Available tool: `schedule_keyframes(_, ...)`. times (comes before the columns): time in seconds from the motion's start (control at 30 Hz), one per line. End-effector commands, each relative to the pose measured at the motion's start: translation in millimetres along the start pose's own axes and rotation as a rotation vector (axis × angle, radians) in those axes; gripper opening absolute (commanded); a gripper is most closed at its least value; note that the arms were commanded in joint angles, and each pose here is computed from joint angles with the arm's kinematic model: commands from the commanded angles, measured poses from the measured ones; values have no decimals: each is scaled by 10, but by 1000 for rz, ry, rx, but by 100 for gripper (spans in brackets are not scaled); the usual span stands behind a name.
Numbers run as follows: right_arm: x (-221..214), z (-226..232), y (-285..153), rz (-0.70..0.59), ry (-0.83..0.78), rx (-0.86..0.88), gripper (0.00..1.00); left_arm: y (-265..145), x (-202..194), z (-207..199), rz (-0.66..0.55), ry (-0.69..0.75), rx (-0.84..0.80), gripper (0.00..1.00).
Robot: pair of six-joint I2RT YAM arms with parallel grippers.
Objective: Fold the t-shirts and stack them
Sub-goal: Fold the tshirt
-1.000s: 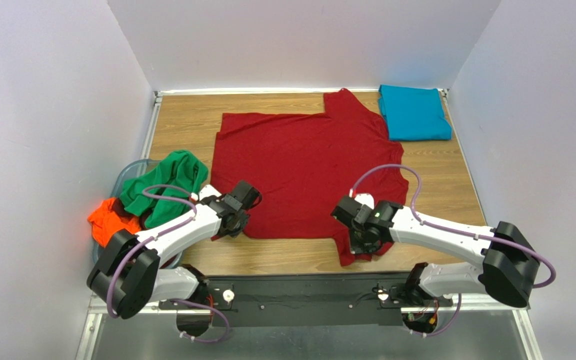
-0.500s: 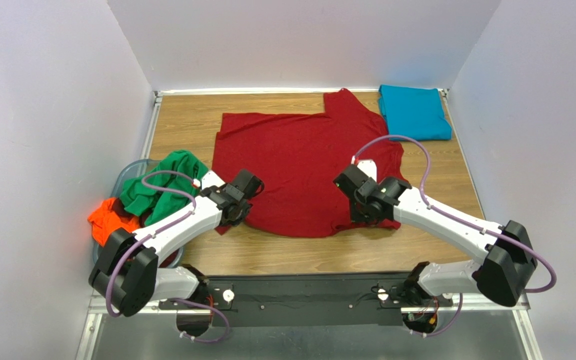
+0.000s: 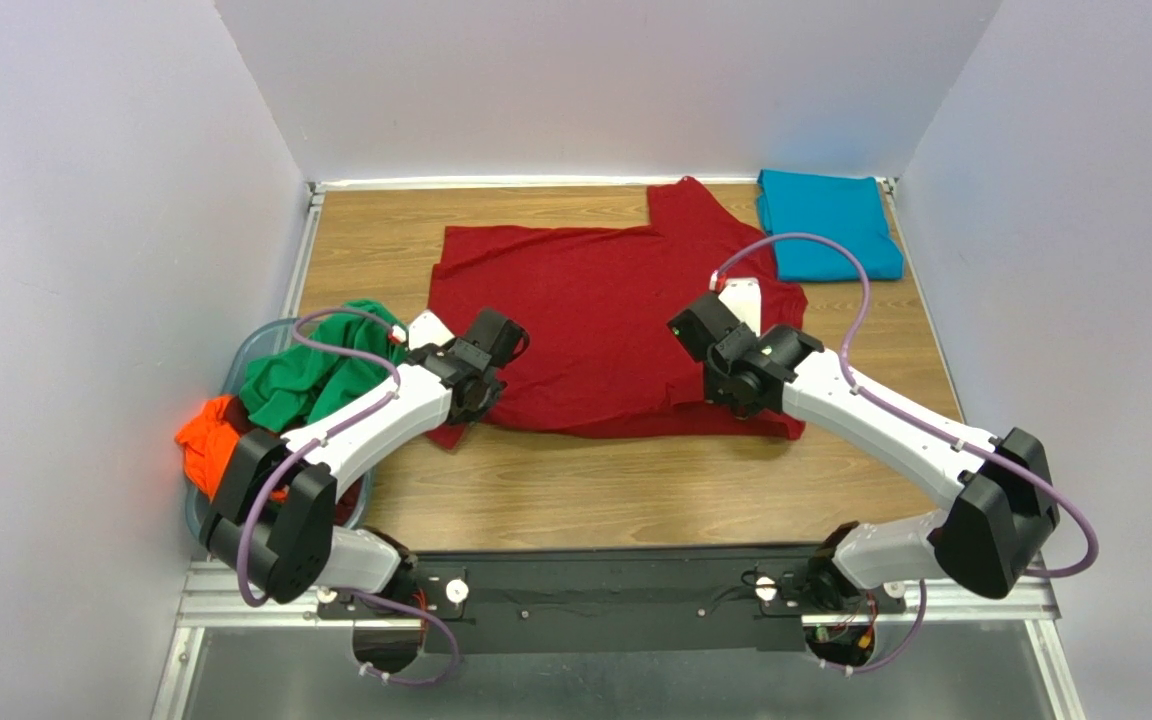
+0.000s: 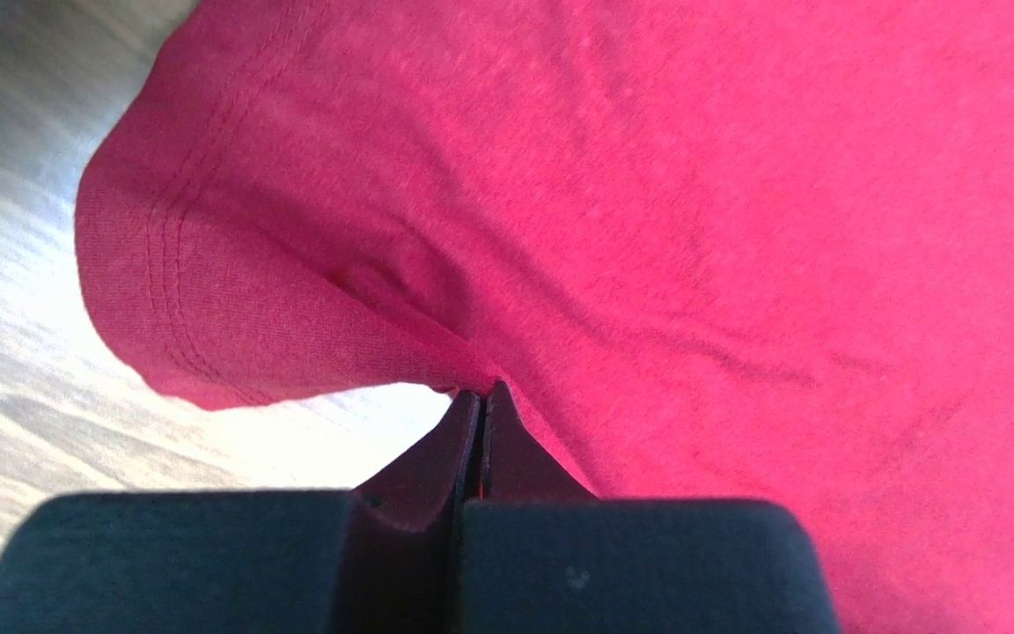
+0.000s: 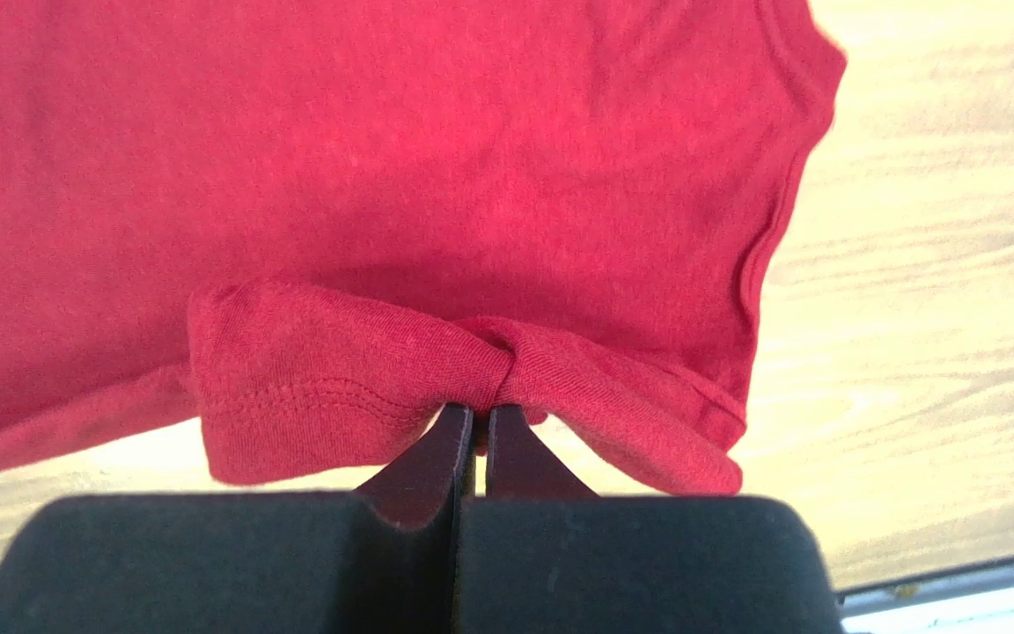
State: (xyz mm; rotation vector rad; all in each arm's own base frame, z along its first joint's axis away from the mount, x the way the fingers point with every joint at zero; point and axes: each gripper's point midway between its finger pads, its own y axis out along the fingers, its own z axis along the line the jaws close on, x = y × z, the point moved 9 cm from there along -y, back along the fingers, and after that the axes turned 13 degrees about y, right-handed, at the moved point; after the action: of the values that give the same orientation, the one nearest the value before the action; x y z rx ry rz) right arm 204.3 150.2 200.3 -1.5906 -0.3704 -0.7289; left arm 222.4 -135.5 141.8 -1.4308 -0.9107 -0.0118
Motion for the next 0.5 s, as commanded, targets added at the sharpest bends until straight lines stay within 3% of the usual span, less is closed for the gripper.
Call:
schedule_keyframes(0.0, 200, 90, 25, -86, 7, 18, 1, 25, 184, -51, -63, 25, -8, 0)
schedule_keyframes(0.47, 449, 156, 191, -179, 55, -63, 1, 198, 366, -275, -60, 111, -44, 0)
